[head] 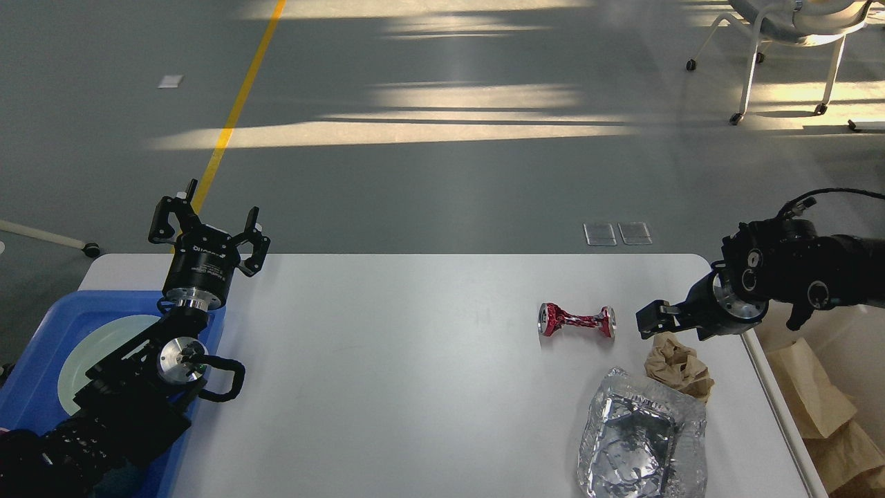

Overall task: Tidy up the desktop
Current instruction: 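Lower the right gripper onto the crumpled brown paper and grasp it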

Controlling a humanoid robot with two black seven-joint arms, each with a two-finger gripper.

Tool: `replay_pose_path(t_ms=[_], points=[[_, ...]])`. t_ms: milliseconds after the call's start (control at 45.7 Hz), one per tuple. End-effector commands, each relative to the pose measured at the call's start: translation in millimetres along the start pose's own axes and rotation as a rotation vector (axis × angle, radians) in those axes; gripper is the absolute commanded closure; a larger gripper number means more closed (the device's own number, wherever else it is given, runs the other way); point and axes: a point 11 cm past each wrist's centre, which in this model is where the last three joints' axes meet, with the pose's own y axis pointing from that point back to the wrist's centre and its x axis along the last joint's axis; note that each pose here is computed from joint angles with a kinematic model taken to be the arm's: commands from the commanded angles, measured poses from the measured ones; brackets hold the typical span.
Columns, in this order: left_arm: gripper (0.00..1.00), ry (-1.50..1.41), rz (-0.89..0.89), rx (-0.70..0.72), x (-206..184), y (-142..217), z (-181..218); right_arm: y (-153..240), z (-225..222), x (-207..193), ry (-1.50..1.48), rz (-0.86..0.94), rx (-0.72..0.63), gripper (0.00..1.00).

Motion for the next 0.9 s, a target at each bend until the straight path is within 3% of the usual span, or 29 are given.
replay_pose_path(t_ms=[0,197,415,525,678,875], points=[[0.04,0.000,-0.001,-0.001,0,0,0,-11,2,-9,-0.006,0.006,0.000,0.07],[0.04,0.000,0.001,-0.001,0,0,0,-35,7,-28,-0.008,0.010,-0.017,0.10],[0.04,0.000,0.001,-0.001,0,0,0,-55,12,-39,0.008,0.011,-0.055,0.26],[0.04,0.000,-0.001,0.000,0,0,0,-59,13,-39,0.043,0.044,-0.082,0.44],[0.04,0.000,0.001,0.001,0,0,0,-59,17,-36,0.049,0.059,-0.107,1.00],[0.04,0.000,-0.001,0.000,0,0,0,-57,16,-34,0.047,0.055,-0.106,1.00]])
